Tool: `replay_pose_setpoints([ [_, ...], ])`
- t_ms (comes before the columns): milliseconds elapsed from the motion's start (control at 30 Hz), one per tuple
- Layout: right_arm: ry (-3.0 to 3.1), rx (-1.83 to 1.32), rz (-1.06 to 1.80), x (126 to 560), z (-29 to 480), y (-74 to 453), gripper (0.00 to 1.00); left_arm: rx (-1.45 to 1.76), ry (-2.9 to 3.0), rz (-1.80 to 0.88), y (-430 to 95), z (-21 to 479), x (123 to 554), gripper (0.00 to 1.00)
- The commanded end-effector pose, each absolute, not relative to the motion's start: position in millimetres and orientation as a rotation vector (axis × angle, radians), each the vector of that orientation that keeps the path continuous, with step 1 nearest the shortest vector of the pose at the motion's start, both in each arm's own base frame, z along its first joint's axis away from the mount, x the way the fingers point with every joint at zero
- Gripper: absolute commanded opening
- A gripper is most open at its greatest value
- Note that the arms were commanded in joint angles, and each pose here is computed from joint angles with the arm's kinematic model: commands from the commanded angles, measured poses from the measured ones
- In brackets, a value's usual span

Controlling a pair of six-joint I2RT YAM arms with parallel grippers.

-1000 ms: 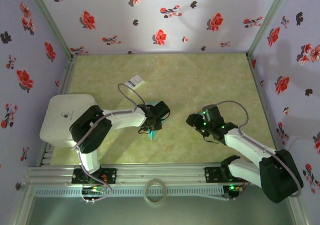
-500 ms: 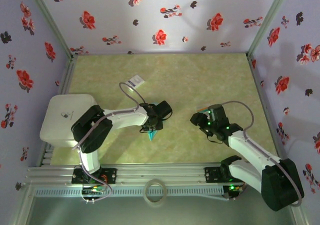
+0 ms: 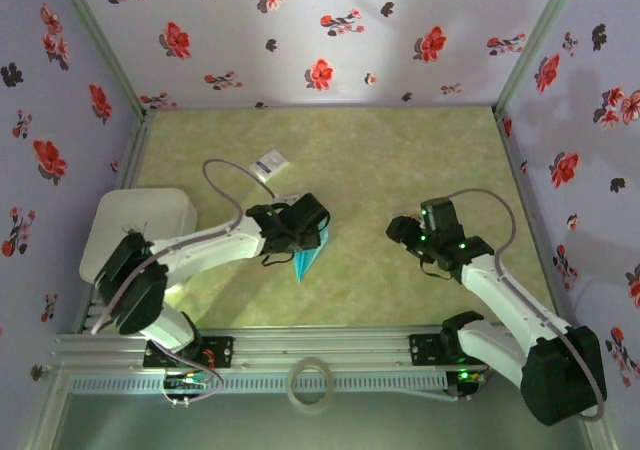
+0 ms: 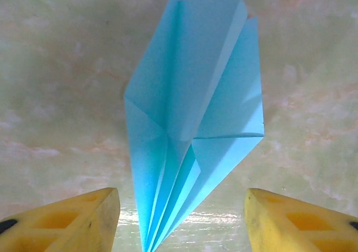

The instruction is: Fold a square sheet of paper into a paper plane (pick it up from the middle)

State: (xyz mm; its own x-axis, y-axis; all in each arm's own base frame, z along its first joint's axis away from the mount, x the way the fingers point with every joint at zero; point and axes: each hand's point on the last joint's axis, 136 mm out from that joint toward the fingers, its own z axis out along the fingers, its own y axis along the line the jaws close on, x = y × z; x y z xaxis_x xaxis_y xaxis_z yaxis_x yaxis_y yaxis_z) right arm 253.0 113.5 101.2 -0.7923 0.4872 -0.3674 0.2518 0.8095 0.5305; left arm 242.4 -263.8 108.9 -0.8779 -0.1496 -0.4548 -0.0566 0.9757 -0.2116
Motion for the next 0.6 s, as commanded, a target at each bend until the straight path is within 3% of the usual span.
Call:
replay_pose_setpoints([
  [0,2.486,0.505,0.485,258,112,95,0.68,-0.110,2.560,-0.196,-237,119,249,0.62],
  [200,2.454,0.474,0.369,265,132,80,0.70,-0.114,2.553,-0.298,-206,113,258,0.62],
  [400,2.444,0.485,0.366,266,130,78,0.71,-0.085,2.596,-0.559,-207,107,271,0.62],
  [567,2.363,0.445,0.157,278,146,51,0.72,-0.011,2.508,-0.498,-185,126,284,0.65],
])
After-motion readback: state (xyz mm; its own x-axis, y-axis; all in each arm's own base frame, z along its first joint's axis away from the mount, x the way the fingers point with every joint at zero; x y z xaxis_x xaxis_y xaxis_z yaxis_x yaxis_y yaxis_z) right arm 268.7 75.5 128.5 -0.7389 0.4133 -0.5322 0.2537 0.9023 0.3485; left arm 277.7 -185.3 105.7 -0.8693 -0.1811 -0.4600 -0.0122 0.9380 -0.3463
